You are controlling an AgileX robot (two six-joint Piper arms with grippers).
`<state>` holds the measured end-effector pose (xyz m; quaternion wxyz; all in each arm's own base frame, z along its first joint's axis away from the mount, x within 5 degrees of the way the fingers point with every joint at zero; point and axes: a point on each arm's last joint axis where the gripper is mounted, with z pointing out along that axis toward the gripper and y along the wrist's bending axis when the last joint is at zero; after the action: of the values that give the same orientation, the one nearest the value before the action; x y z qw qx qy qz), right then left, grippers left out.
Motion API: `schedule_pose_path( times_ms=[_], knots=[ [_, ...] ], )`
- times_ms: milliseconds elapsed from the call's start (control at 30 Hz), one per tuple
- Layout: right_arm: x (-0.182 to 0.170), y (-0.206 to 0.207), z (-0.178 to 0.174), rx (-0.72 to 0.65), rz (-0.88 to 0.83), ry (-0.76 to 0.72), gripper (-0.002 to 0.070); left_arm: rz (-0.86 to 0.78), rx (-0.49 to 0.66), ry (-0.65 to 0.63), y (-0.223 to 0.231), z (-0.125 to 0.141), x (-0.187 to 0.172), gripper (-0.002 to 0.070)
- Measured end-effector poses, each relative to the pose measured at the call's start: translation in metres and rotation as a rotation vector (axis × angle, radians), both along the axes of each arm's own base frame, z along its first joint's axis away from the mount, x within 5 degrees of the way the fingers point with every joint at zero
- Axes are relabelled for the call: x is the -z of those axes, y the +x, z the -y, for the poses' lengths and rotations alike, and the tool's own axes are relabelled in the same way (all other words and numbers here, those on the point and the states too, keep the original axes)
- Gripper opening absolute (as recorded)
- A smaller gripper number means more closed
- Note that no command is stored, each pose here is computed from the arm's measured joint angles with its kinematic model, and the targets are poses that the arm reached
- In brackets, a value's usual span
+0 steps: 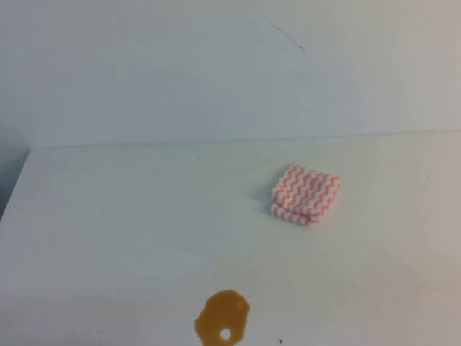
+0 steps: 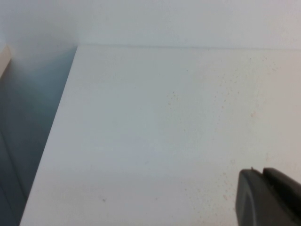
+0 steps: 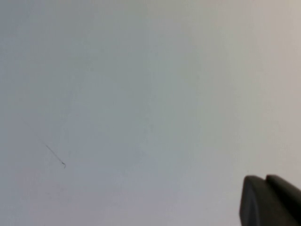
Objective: Wipe the table
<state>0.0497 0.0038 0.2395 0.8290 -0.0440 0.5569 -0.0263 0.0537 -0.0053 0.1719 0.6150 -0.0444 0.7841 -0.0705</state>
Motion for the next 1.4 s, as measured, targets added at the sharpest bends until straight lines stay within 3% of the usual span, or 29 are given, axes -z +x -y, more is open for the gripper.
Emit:
schedule_pose_path(
  times_ms=[100,267,467,667,833,933,1267,1400],
  knots=[
    [0.001,0.000,0.001,0.010,-0.009,-0.007,-0.0004,0.000,0.000,0.000,0.000,0.000,0.000,0.0001],
    [-0.004,-0.001,0.004,-0.005,0.008,0.139,-0.0003,0.000,0.000,0.000,0.000,0.000,0.000,0.0001],
    [-0.057,-0.017,0.004,0.011,0.007,0.081,-0.0003,0.000,0.000,0.000,0.000,0.000,0.000,0.0000],
    [-0.108,-0.005,0.003,0.024,-0.328,0.065,-0.0002,0.000,0.000,0.000,0.000,0.000,0.000,0.0001],
    [-0.121,0.041,0.001,0.016,-0.606,0.024,-0.0002,0.000,0.000,0.000,0.000,0.000,0.000,0.0000],
    [-0.116,0.076,-0.007,-0.081,-0.724,0.029,-0.0001,0.000,0.000,0.000,0.000,0.000,0.000,0.0000],
    [-0.067,0.214,-0.047,-0.444,-1.067,-0.006,0.0000,0.000,0.000,0.000,0.000,0.000,0.000,0.0000],
    [-0.048,0.263,-0.089,-0.520,-1.113,-0.142,0.0000,0.000,0.000,0.000,0.000,0.000,0.000,0.0000]
  ],
)
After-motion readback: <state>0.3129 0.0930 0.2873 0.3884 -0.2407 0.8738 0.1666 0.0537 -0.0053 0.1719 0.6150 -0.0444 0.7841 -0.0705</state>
